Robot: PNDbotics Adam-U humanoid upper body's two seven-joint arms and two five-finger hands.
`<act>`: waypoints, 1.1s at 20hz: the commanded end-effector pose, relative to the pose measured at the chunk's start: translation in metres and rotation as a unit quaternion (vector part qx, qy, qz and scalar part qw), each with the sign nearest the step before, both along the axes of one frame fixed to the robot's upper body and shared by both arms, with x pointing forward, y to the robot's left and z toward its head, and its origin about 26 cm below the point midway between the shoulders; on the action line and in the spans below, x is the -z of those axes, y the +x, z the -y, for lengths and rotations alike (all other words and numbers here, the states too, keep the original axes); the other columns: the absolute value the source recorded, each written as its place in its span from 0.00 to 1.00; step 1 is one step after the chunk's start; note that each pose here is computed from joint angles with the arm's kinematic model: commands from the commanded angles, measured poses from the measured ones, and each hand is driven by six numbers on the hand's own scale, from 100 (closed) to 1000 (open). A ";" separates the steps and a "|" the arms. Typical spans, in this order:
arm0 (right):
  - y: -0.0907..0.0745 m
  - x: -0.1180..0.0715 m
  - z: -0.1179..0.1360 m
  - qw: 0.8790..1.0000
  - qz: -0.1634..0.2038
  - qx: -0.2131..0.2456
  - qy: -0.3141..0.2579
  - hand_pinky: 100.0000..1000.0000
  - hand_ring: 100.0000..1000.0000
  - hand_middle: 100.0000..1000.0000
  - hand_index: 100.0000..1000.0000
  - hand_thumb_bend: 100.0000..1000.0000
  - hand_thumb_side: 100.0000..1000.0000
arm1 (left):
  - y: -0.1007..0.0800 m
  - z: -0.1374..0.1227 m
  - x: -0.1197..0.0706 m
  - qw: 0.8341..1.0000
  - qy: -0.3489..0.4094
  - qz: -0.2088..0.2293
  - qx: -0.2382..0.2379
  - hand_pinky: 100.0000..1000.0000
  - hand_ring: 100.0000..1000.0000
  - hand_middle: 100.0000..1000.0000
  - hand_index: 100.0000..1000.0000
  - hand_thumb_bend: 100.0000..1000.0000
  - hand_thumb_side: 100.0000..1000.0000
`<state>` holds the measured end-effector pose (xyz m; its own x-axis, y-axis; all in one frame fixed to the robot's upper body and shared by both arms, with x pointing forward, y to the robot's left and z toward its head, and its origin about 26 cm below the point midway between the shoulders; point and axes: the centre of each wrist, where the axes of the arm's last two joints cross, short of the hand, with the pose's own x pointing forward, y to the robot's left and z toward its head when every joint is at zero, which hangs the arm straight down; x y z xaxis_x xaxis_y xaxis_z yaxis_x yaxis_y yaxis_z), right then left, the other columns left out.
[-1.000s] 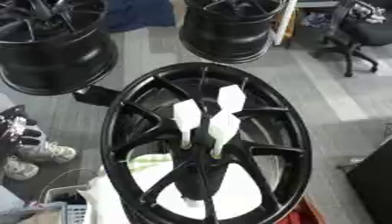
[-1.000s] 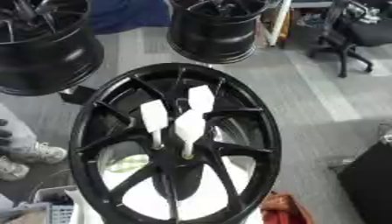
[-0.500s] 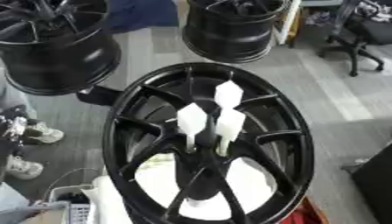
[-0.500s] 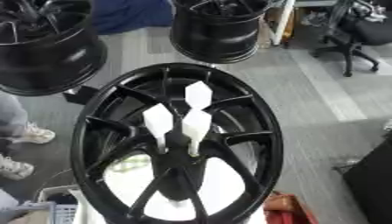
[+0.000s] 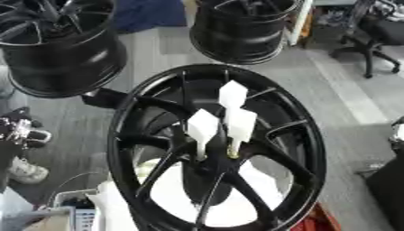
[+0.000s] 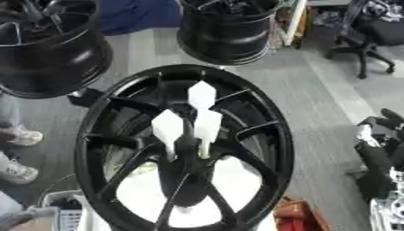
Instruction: Pull the pin out of the wheel hub.
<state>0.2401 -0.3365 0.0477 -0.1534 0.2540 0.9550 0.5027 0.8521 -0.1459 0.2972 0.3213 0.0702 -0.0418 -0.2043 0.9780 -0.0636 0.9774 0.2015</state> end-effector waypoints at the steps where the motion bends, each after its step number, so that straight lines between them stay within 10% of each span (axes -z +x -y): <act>1: 0.003 -0.004 -0.002 1.000 0.008 -0.023 0.004 0.53 0.42 0.65 0.80 0.00 0.22 | 0.000 0.001 -0.007 1.000 0.001 0.015 0.005 0.53 0.53 0.56 0.85 0.00 0.51; 22: 0.004 0.000 -0.006 0.999 0.001 -0.049 0.015 0.53 0.42 0.62 0.78 0.00 0.22 | 0.001 0.005 -0.005 1.000 -0.004 0.015 0.009 0.53 0.53 0.59 0.85 0.00 0.51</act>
<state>0.2426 -0.3293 0.0429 -0.1594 0.2044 0.9658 0.4229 0.8982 -0.1203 0.2974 0.3166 0.0684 -0.0502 -0.1901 0.9805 -0.0534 0.9808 0.1874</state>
